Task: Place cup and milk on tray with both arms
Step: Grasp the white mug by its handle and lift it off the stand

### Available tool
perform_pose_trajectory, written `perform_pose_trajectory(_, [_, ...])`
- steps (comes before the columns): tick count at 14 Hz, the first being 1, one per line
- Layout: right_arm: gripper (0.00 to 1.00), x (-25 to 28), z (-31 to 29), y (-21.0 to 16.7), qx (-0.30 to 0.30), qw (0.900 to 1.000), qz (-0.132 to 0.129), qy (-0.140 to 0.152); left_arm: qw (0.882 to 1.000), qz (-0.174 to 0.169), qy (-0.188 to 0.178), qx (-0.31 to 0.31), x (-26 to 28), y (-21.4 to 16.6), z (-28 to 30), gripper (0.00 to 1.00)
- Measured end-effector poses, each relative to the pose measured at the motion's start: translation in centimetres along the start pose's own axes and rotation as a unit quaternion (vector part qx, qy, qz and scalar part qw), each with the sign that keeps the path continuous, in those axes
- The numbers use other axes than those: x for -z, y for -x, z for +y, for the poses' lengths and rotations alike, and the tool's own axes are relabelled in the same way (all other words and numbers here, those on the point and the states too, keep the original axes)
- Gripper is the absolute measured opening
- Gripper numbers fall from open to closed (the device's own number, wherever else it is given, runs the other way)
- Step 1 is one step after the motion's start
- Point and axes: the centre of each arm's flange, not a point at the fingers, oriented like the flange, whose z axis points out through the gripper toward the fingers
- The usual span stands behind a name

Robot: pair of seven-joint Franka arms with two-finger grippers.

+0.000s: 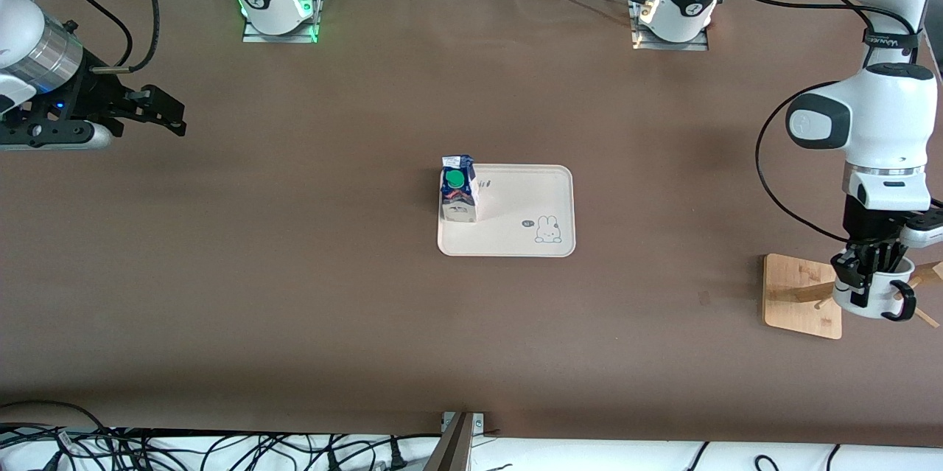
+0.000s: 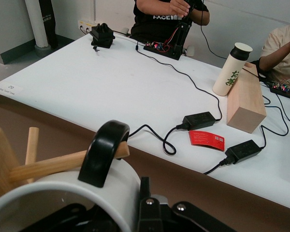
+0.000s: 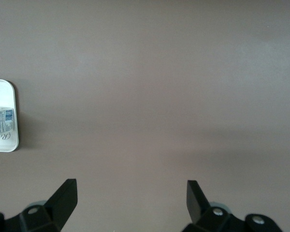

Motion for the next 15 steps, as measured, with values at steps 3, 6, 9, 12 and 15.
perform_pose_trajectory(3, [1.0,0.2,0.2,-0.3,-0.002,1.0,0.003,0.0,1.0,0.0,0.0,0.001,0.0,0.1,0.1,0.13])
perform_pose_trajectory(6, [1.0,0.1,1.0,-0.6,-0.01,1.0,0.003,0.0,0.999,-0.001,0.01,0.032,0.2,0.4,1.2,0.11])
perform_pose_trajectory(9, [1.0,0.2,1.5,-0.8,-0.014,1.0,0.005,0.0,0.999,-0.015,0.025,0.035,0.2,1.2,3.3,0.05])
perform_pose_trajectory(12, [1.0,0.2,1.5,-0.8,-0.014,1.0,0.006,0.0,0.999,-0.018,0.031,0.034,0.6,1.2,4.1,0.05])
perform_pose_trajectory(15, [1.0,0.1,1.5,-0.9,-0.014,1.0,0.005,0.0,0.998,-0.034,0.037,0.03,0.7,1.6,5.0,0.05])
